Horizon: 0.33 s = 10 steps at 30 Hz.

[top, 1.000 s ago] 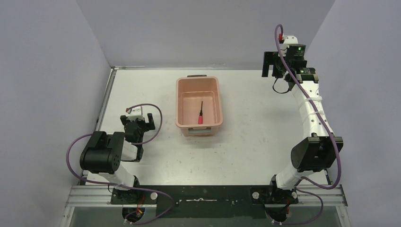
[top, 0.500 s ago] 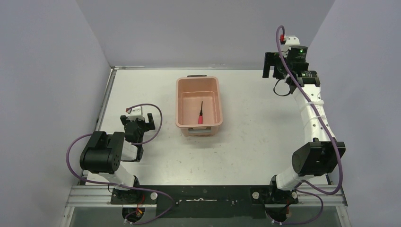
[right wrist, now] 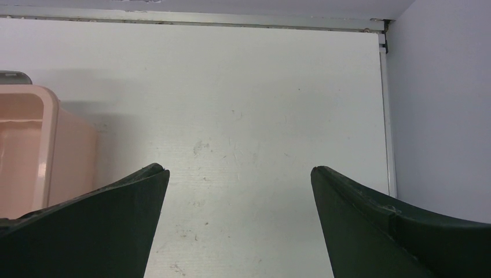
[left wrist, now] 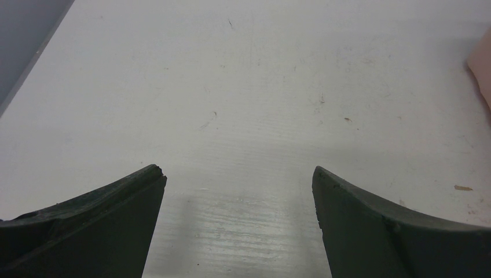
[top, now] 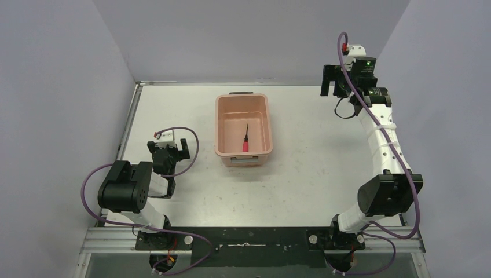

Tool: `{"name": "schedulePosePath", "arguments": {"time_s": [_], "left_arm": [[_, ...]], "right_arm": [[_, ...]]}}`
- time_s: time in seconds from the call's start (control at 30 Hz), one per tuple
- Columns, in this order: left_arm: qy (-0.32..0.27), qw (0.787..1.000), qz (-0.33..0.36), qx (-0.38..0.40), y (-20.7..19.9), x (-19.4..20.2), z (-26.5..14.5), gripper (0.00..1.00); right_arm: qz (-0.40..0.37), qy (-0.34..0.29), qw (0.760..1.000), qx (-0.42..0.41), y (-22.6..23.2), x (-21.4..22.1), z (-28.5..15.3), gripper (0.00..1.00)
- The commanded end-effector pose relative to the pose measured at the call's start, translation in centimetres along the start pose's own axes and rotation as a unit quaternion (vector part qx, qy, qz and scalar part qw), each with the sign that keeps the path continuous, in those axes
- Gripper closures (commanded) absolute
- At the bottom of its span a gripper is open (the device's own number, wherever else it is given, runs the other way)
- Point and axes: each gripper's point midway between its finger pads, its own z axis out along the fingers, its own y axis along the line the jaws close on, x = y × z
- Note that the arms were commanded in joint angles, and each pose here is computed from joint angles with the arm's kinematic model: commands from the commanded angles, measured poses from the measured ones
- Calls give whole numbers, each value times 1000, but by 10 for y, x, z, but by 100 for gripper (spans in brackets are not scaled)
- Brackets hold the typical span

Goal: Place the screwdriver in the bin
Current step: Reset both arms

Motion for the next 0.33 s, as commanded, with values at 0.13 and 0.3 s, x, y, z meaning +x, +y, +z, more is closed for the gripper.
{"name": "schedulePosePath", "arguments": {"time_s": [0.13, 0.3], "left_arm": [[-28, 1000, -1, 1, -2, -18, 6, 3], [-28, 1000, -1, 1, -2, -18, 6, 3]], "right_arm": [[11, -54, 998, -14, 8, -30, -14, 0], [15, -40, 999, -5, 5, -30, -10, 0]]}}
